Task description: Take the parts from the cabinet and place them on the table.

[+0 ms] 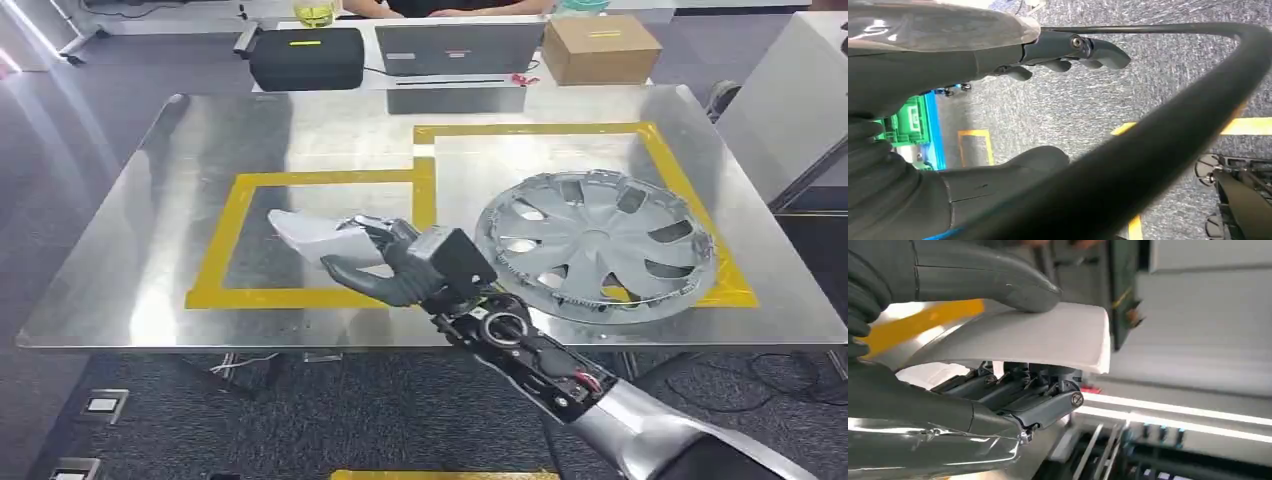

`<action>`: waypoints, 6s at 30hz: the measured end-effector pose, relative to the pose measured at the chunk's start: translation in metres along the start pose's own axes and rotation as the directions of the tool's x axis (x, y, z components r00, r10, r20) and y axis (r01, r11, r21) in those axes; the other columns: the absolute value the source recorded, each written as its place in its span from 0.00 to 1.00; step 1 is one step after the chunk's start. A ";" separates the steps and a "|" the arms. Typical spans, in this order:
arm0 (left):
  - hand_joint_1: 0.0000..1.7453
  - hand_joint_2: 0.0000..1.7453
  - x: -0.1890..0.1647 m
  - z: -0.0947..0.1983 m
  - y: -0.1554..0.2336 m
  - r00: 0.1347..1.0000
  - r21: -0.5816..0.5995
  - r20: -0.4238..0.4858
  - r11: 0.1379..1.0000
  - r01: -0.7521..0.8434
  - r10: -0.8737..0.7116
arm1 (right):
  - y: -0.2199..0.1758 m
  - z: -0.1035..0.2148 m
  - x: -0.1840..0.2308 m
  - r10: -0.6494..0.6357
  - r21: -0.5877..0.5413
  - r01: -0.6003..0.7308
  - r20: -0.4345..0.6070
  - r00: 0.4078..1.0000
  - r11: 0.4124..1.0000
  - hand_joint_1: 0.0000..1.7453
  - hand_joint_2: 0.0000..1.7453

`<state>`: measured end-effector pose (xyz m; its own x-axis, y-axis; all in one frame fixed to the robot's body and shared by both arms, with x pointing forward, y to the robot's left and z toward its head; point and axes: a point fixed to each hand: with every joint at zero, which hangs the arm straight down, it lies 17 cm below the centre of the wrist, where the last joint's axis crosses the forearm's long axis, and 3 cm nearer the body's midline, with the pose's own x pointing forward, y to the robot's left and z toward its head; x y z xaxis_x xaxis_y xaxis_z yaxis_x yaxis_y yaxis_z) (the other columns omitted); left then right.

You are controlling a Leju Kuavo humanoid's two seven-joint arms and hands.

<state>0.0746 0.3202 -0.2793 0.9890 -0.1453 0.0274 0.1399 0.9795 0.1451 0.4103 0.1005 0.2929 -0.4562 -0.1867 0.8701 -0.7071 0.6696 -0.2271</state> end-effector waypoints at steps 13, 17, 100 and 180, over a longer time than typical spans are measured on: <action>0.00 1.00 -0.001 0.000 0.003 1.000 0.003 0.001 1.000 0.008 -0.008 | -0.024 -0.008 -0.091 0.236 -0.041 -0.258 -0.286 0.929 0.965 0.75 1.00; 0.00 1.00 -0.002 0.000 0.002 1.000 0.000 0.002 1.000 0.017 -0.017 | -0.030 0.006 -0.124 0.325 -0.021 -0.368 -0.422 0.846 0.930 0.75 1.00; 0.00 0.00 -0.007 -0.002 0.006 1.000 0.007 0.015 1.000 0.021 -0.021 | 0.005 0.108 0.093 -0.333 -0.052 0.375 0.359 0.872 0.925 0.00 0.00; 0.00 0.00 -0.006 -0.001 0.005 1.000 0.013 0.001 1.000 0.018 -0.018 | -0.027 0.133 0.136 -0.244 -0.072 0.308 0.453 0.857 0.949 0.00 0.00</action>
<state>0.0696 0.3258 -0.2799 0.9863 -0.1628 0.0253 0.1568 0.9748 0.1585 0.2954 -0.0381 0.3593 -0.4634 -0.6493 0.6030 -0.7727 0.6292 0.0837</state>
